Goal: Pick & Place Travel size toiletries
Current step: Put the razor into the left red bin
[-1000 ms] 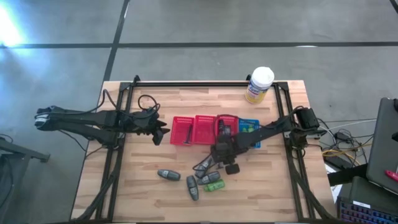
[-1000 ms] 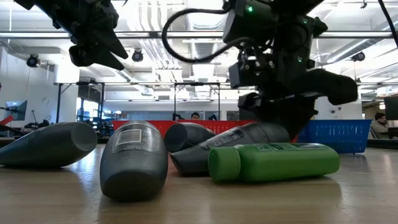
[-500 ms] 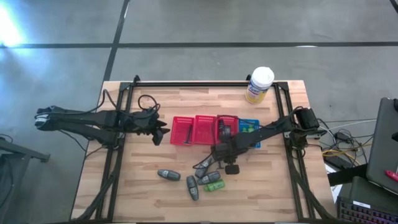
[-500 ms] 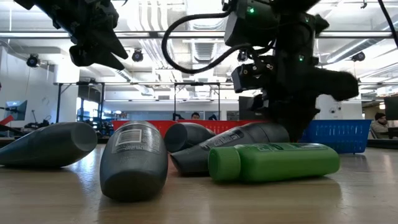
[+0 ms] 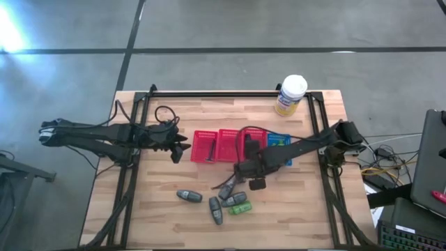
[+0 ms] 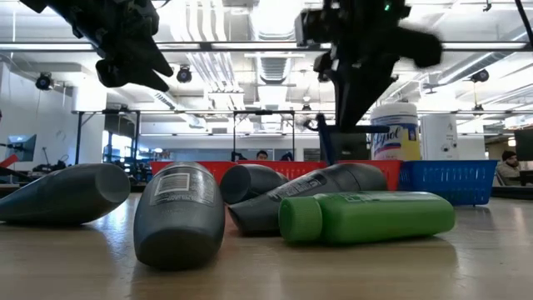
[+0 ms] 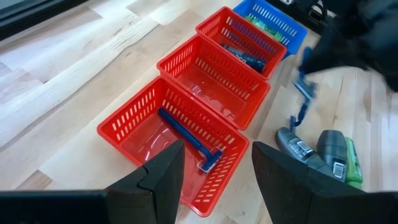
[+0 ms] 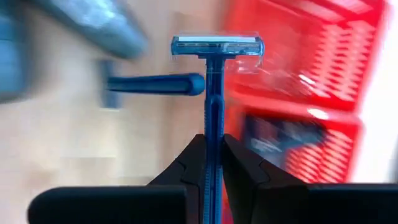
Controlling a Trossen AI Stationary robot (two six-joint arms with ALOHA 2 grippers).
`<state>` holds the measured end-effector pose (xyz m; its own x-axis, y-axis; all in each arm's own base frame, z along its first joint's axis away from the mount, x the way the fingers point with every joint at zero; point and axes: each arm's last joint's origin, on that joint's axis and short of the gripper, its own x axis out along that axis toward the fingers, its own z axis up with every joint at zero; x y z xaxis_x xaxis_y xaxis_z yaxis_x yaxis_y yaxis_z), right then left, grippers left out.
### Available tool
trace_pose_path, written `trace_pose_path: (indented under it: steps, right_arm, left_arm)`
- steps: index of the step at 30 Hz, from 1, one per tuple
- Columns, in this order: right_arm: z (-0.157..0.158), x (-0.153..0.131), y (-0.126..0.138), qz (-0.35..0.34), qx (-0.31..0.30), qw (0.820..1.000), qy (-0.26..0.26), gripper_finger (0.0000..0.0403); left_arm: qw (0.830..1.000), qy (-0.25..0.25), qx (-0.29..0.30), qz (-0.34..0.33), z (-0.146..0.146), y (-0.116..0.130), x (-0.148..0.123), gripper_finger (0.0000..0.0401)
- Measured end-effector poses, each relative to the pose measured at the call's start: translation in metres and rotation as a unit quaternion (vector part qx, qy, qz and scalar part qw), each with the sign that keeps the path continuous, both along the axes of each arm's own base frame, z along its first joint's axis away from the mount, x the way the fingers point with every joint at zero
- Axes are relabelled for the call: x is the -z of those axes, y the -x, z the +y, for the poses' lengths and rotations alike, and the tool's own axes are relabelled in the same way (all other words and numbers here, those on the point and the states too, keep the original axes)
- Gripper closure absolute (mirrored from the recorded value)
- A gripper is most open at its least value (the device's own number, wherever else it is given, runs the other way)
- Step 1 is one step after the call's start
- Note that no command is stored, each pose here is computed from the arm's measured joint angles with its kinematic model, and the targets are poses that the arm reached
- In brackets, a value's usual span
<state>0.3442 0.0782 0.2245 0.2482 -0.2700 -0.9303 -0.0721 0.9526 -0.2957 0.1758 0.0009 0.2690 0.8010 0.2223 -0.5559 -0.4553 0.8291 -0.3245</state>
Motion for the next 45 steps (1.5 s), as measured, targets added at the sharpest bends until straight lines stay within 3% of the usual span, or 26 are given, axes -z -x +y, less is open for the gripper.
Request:
trace_pose_path:
  steps: [2, 5, 9, 12, 15, 23, 26, 30, 39, 45]
  right_arm:
    - [-0.004, -0.004, 0.000, -0.006, 0.024, 0.999, 0.022, 0.0371]
    - [-0.006, -0.019, -0.005, -0.042, 0.058, 0.997, 0.004, 0.0371]
    - [-0.012, -0.036, -0.020, -0.090, 0.103, 0.982, -0.132, 0.0371]
    - [-0.023, -0.047, -0.031, -0.136, 0.153, 0.956, -0.212, 0.0371]
    - [-0.036, -0.063, -0.035, -0.178, 0.201, 0.934, -0.235, 0.0369]
    - [-0.052, -0.119, -0.033, -0.354, 0.294, 0.862, -0.212, 0.0370]
    - [-0.054, -0.133, -0.039, -0.429, 0.298, 0.826, -0.210, 0.0370]
    - [-0.052, -0.149, -0.050, -0.516, 0.277, 0.772, -0.247, 0.0370]
    - [-0.046, -0.154, -0.045, -0.536, 0.294, 0.762, -0.214, 0.0370]
    - [-0.046, -0.160, -0.048, -0.561, 0.271, 0.753, -0.214, 0.0370]
  left_arm:
    - [1.000, 0.000, 0.000, -0.002, 0.000, 0.000, 0.000, 0.0208]
    - [1.000, -0.002, 0.001, -0.003, 0.000, 0.000, -0.001, 0.0209]
    - [0.998, -0.024, 0.046, -0.027, -0.002, -0.004, -0.006, 0.0209]
    - [0.989, -0.068, 0.120, -0.049, -0.006, -0.008, -0.011, 0.0208]
    - [0.979, -0.104, 0.164, -0.063, -0.010, -0.010, -0.014, 0.0208]
    - [0.975, -0.085, 0.143, -0.146, -0.010, -0.015, -0.029, 0.0208]
    - [0.963, -0.088, 0.135, -0.217, -0.010, -0.018, -0.042, 0.0208]
    - [0.944, -0.095, 0.120, -0.292, -0.008, -0.020, -0.057, 0.0208]
    - [0.940, -0.028, 0.071, -0.333, 0.005, -0.015, -0.065, 0.0208]
    - [0.940, 0.068, 0.112, -0.315, 0.006, -0.026, -0.056, 0.0208]
